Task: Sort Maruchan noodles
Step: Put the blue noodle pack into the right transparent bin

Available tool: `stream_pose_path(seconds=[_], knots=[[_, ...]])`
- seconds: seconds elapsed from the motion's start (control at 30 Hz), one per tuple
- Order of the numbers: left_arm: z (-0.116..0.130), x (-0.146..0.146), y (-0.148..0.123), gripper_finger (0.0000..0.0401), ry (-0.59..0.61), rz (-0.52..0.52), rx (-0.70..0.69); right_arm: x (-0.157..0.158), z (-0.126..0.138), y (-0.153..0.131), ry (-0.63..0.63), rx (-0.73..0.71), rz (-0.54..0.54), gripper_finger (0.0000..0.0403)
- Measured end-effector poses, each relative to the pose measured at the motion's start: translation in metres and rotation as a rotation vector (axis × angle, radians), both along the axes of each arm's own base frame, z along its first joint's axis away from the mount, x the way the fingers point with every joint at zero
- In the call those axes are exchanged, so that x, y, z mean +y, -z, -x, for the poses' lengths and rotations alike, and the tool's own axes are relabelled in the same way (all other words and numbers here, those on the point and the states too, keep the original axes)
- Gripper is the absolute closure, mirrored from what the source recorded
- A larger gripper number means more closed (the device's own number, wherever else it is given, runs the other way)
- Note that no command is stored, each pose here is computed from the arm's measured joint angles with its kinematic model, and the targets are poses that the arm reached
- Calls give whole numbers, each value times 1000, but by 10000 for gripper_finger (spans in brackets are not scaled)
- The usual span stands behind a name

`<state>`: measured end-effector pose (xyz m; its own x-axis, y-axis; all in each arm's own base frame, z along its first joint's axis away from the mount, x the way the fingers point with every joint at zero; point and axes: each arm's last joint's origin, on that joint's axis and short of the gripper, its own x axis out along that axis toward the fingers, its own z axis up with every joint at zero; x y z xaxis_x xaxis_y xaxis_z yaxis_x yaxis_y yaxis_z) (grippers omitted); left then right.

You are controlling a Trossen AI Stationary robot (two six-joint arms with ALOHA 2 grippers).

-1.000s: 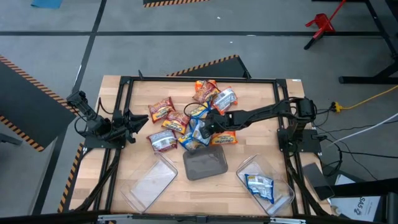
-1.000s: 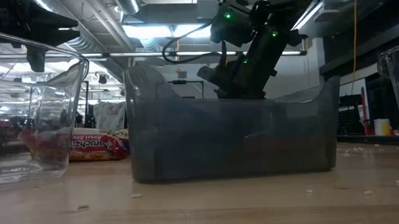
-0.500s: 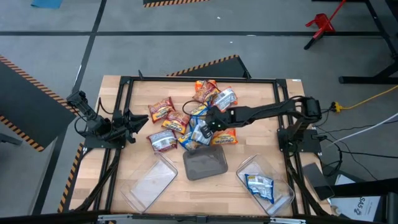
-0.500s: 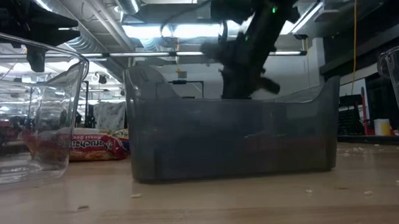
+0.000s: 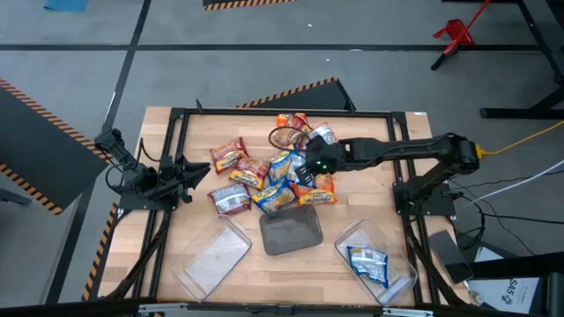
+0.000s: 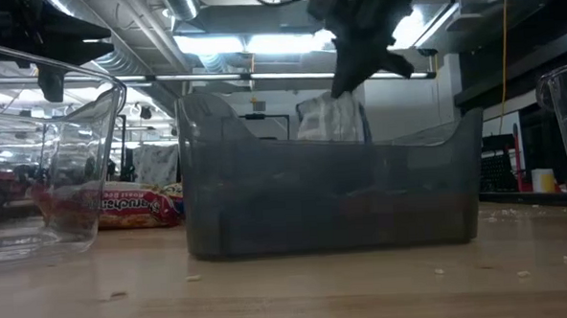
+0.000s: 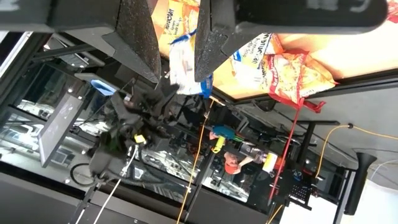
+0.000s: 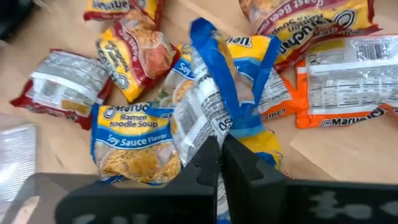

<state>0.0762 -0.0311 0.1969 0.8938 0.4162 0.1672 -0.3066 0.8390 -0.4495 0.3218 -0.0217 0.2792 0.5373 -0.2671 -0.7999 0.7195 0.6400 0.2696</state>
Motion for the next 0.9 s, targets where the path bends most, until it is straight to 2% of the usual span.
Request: stream_pose_path(seconds=[0.3,0.6,0.9], knots=[[0,0,0,309,1,-4,4,17,32,-31,3,-33,-19,403],[0,0,0,309,-1,-4,5,49,77,-58,36,-70,-48,403],[0,0,0,309,-2,-4,5,87,123,-67,104,-60,-114,403]])
